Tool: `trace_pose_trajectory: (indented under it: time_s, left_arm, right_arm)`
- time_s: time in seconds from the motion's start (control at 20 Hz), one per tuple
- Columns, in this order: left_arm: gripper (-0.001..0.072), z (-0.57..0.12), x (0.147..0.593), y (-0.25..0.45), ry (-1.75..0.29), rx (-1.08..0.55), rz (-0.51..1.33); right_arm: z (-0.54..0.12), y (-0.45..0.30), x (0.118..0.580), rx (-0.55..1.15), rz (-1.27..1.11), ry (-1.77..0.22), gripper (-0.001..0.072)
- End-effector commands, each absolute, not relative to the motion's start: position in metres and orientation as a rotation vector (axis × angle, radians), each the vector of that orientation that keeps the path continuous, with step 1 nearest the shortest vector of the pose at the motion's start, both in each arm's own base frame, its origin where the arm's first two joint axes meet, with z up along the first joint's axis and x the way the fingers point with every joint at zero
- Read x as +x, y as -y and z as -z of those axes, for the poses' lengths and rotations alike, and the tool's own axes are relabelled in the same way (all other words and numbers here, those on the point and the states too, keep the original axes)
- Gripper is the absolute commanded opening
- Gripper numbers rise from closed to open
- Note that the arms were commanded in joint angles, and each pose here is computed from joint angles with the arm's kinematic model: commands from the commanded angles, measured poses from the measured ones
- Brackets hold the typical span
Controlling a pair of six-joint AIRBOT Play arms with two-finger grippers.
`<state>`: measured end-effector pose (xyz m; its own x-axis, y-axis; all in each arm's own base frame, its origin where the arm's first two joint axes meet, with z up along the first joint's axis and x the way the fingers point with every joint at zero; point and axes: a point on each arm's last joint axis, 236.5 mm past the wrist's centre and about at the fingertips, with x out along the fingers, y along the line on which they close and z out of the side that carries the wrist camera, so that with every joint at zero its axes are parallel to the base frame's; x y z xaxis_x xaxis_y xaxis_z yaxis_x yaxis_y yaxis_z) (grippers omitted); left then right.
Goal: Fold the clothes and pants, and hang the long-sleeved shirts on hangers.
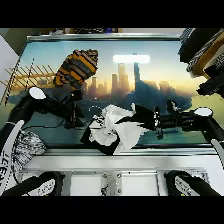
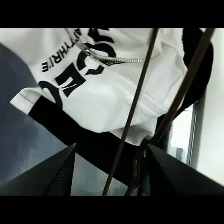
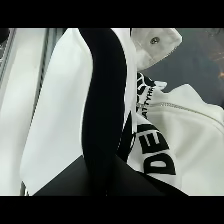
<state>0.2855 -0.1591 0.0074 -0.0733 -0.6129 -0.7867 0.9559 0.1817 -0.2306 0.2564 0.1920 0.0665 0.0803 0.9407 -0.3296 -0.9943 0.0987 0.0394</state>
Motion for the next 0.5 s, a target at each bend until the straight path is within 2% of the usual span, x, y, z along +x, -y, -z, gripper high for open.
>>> trace_pose_trajectory:
  time_s: [0.0,0.15,0.3,0.45]
  left_arm:
    - [0.0449,-0.027,0.304,0.132,-0.935,0.401,1.195]
    - [0.0448,-0.044,0.313,0.109,-0.931,0.338,1.065]
    - [0.0448,-0.066,0.334,0.076,-0.898,0.244,0.845]
    - [0.0446,-0.089,0.338,0.054,-0.889,0.115,0.674]
  right_arm:
    - [-0.077,-0.194,0.263,-0.180,-1.441,-0.267,0.0010]
    - [-0.089,-0.197,0.269,-0.136,-1.421,-0.224,0.0009]
    - [-0.091,-0.197,0.269,-0.095,-1.411,-0.261,0.0009]
    - [-0.099,-0.192,0.284,-0.130,-1.313,-0.263,0.0009]
